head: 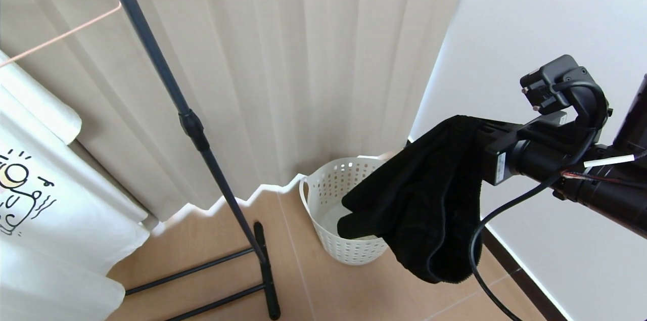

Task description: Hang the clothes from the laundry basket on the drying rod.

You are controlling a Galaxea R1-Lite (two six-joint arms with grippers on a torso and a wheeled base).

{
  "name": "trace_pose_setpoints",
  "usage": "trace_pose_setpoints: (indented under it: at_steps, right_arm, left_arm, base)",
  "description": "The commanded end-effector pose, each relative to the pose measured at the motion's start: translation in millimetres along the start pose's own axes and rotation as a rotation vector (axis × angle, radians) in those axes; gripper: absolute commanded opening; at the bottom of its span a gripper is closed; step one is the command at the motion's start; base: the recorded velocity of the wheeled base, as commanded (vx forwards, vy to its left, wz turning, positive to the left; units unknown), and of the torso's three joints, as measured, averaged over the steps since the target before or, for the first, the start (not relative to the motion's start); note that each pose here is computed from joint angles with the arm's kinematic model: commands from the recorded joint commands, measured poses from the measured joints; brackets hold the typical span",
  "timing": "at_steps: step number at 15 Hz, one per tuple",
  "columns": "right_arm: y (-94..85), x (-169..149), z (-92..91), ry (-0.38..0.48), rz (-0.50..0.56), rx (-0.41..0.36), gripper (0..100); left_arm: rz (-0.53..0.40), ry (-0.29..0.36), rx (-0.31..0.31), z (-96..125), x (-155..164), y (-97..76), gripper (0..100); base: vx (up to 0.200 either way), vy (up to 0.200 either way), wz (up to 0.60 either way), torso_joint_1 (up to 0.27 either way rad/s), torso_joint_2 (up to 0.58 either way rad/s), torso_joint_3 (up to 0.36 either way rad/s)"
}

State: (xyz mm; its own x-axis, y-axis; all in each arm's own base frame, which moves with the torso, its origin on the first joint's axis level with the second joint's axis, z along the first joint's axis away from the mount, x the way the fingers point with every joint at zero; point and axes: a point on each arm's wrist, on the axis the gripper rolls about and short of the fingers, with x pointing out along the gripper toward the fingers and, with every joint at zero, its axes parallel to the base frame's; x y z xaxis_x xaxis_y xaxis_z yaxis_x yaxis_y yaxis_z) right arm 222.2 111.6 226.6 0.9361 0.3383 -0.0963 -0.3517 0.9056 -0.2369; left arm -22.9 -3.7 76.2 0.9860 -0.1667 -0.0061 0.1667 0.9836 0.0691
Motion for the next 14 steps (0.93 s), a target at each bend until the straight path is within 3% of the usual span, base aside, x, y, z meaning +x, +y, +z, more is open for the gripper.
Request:
trace_pose_setpoints:
  at_steps: [1,14]
  right_arm:
    - [-0.3,-0.7,0.7,-0.004,0.0,0.0,0]
    - [0.0,0.1,0.1,-0.001,0.004,0.001,0]
  left_arm:
    - [0.0,0.001,0.0,0.0,0.1,0.0,100]
    - [0.0,0.001,-0.001,0.0,0.1,0.0,100]
  base:
    - [0.0,0.0,0.0,0.134,-0.49,-0.144]
    - [0.0,0.0,0.0,0.186,-0.52,-0.163]
